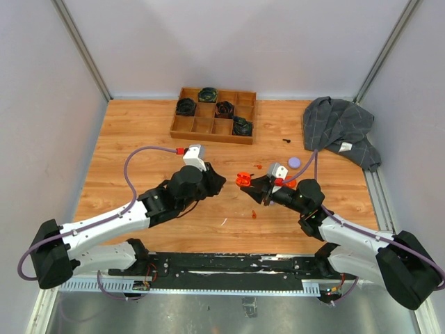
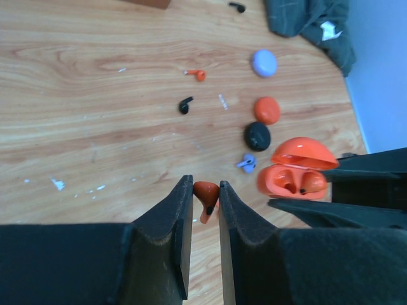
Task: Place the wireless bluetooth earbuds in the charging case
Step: Place the earbud in the charging case.
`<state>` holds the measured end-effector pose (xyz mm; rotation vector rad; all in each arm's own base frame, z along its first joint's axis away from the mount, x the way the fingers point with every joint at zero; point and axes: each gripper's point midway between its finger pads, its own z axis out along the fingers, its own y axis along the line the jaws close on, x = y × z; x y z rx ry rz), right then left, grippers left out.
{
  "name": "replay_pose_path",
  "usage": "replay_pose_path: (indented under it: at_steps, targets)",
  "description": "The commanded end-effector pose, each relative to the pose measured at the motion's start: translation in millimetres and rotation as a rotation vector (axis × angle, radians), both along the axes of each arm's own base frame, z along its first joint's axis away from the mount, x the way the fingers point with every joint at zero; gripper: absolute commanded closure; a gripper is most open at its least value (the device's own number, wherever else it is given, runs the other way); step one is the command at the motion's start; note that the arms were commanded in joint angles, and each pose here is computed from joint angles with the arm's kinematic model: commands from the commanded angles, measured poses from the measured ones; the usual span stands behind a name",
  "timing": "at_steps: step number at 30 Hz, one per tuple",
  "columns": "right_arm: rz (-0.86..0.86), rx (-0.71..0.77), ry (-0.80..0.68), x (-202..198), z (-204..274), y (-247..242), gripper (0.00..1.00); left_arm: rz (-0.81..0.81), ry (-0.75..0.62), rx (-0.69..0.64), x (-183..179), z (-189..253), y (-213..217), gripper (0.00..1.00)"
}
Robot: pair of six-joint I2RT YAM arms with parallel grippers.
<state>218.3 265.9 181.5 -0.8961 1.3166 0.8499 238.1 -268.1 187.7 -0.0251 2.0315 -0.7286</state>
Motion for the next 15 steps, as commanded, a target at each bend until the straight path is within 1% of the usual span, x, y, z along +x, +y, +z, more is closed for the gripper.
replay_pose_path:
  at_steps: [1, 8, 15]
  targets:
    - [-0.025, 0.021, -0.051, 3, 9, -4, 0.94, 0.036, -0.121, -0.130, 5, 45, -10, 0.90]
    - [-0.041, 0.026, -0.053, 5, 10, -6, 0.94, 0.009, -0.208, -0.230, -7, 68, -27, 0.91]
    - [-0.045, 0.028, -0.052, 5, 10, -6, 0.94, -0.018, -0.258, -0.229, -8, 77, -47, 0.91]
